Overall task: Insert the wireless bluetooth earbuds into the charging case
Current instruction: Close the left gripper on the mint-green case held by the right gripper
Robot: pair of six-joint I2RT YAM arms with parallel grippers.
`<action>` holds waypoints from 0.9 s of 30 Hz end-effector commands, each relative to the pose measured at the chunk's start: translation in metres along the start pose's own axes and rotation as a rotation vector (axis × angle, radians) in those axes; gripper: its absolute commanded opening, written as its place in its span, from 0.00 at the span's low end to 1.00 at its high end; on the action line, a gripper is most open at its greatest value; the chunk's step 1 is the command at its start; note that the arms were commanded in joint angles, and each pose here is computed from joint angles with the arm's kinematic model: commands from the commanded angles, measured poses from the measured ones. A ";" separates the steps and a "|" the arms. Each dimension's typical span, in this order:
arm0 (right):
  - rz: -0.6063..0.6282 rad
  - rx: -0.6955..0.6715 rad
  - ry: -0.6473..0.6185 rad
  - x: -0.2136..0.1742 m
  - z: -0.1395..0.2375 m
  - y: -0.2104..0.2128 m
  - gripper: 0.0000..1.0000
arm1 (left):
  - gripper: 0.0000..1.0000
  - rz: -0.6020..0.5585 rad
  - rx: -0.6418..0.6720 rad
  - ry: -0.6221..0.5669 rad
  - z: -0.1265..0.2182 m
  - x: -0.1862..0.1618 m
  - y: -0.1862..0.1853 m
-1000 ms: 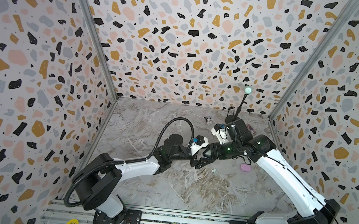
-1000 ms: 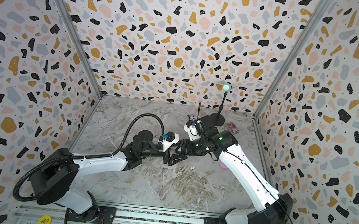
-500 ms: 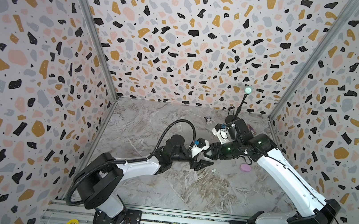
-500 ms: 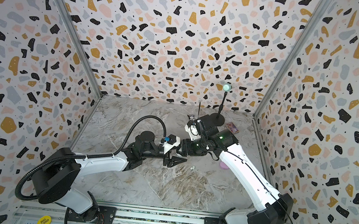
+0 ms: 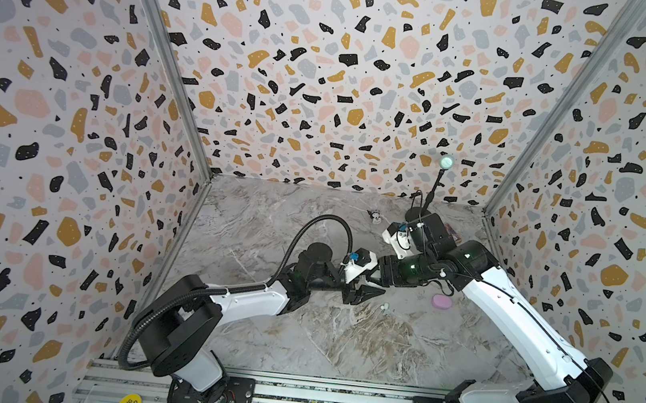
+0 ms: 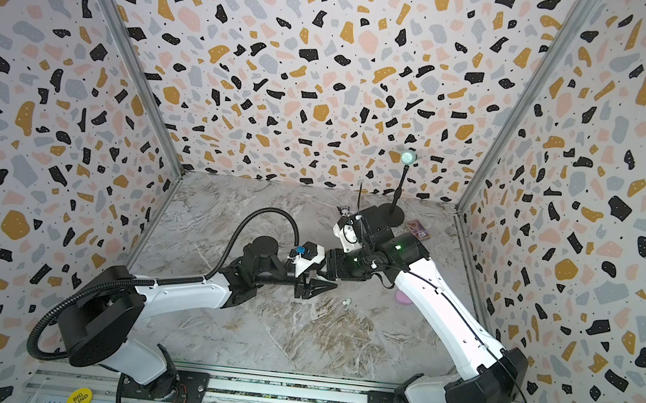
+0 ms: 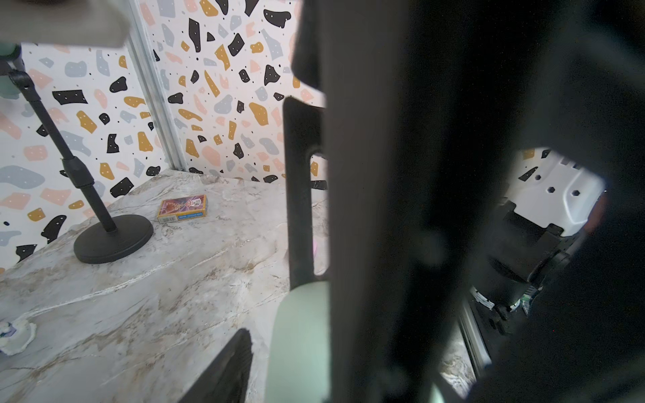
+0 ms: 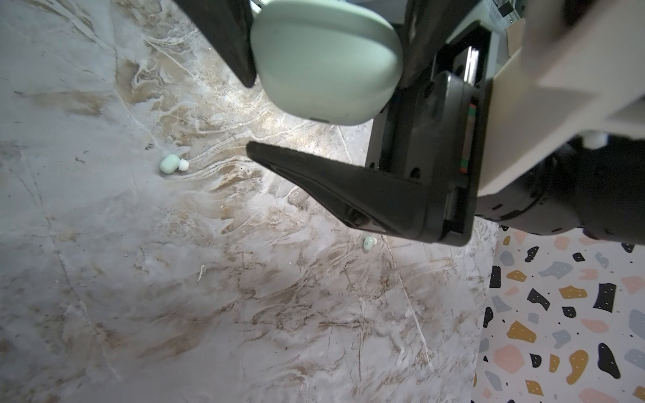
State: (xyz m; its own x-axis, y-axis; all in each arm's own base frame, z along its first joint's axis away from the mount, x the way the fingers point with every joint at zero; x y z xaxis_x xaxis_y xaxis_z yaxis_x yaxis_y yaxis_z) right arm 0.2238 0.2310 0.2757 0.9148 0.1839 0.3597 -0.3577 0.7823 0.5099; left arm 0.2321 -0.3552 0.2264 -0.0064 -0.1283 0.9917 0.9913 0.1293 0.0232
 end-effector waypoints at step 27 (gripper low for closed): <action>-0.040 0.049 -0.028 0.004 0.011 0.005 0.51 | 0.44 -0.061 0.016 -0.104 0.007 0.028 -0.005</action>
State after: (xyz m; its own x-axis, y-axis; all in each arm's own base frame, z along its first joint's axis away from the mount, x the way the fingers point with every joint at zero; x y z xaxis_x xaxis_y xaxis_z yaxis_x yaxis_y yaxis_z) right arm 0.2266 0.2313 0.2792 0.9289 0.1466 0.3402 -0.3236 0.7680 0.5526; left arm 0.2308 -0.3544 0.2282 -0.0056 -0.1196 0.9928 0.9889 0.1465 0.0232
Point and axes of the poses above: each gripper's point midway between its finger pads, its own z axis back along the fingers, its own y axis along the line the jaws close on, x = y × z, the point moved 3 cm from there along z, back along the fingers, and after that the axes turned 2 degrees about -z, right-handed, at the moved point
